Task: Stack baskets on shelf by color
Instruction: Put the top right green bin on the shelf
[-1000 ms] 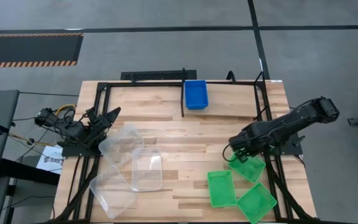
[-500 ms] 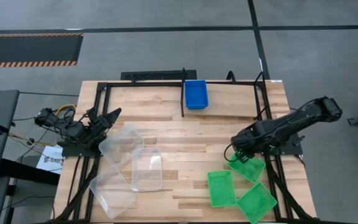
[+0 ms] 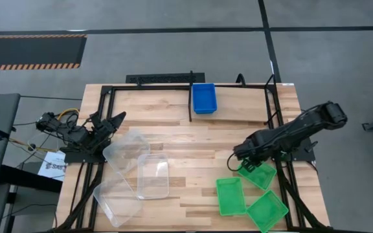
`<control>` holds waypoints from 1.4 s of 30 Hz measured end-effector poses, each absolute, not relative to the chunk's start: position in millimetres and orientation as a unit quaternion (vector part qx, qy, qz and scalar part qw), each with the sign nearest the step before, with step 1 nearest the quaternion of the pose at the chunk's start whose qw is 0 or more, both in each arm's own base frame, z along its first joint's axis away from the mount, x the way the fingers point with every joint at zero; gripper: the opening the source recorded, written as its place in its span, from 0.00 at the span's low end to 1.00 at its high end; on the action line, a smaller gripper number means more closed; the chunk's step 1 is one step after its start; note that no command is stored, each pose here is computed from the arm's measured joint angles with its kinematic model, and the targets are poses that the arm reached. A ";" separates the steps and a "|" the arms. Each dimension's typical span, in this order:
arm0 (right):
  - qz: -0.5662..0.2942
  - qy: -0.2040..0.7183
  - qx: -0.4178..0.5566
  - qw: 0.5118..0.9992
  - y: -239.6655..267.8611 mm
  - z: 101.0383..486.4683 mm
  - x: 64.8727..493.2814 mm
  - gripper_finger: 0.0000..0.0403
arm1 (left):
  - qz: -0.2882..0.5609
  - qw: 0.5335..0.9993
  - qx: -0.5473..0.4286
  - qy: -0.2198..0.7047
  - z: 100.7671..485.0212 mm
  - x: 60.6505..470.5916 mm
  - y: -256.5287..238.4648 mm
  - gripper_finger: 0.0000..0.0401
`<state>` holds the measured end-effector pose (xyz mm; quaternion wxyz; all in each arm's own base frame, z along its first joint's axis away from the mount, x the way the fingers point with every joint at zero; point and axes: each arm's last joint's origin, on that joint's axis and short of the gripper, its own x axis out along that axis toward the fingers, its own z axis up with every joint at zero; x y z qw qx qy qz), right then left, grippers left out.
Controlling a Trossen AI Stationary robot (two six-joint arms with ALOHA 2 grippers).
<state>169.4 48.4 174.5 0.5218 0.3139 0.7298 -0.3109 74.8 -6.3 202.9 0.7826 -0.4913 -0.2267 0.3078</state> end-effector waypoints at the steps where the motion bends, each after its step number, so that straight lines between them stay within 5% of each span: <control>1: -0.312 0.732 0.314 0.518 48.3 173.4 169.9 0.26 | 0.308 0.783 -0.491 -0.227 202.9 74.7 -6.3 0.56; 7: -0.326 0.736 0.324 0.496 44.2 170.4 171.5 0.03 | 0.308 0.782 -0.492 -0.228 203.0 74.7 -6.2 0.56; 17: -0.341 0.693 0.377 0.512 24.9 208.2 168.6 0.03 | 0.308 0.782 -0.492 -0.228 203.1 74.7 -6.2 0.56; 28: -0.416 0.500 0.401 0.645 -51.2 293.6 182.0 0.02 | 0.308 0.782 -0.492 -0.227 202.9 74.7 -6.2 0.56; 42: -0.445 0.448 0.448 0.633 -193.8 301.9 178.5 0.04 | 0.304 0.784 -0.492 -0.225 202.9 74.9 -6.4 0.56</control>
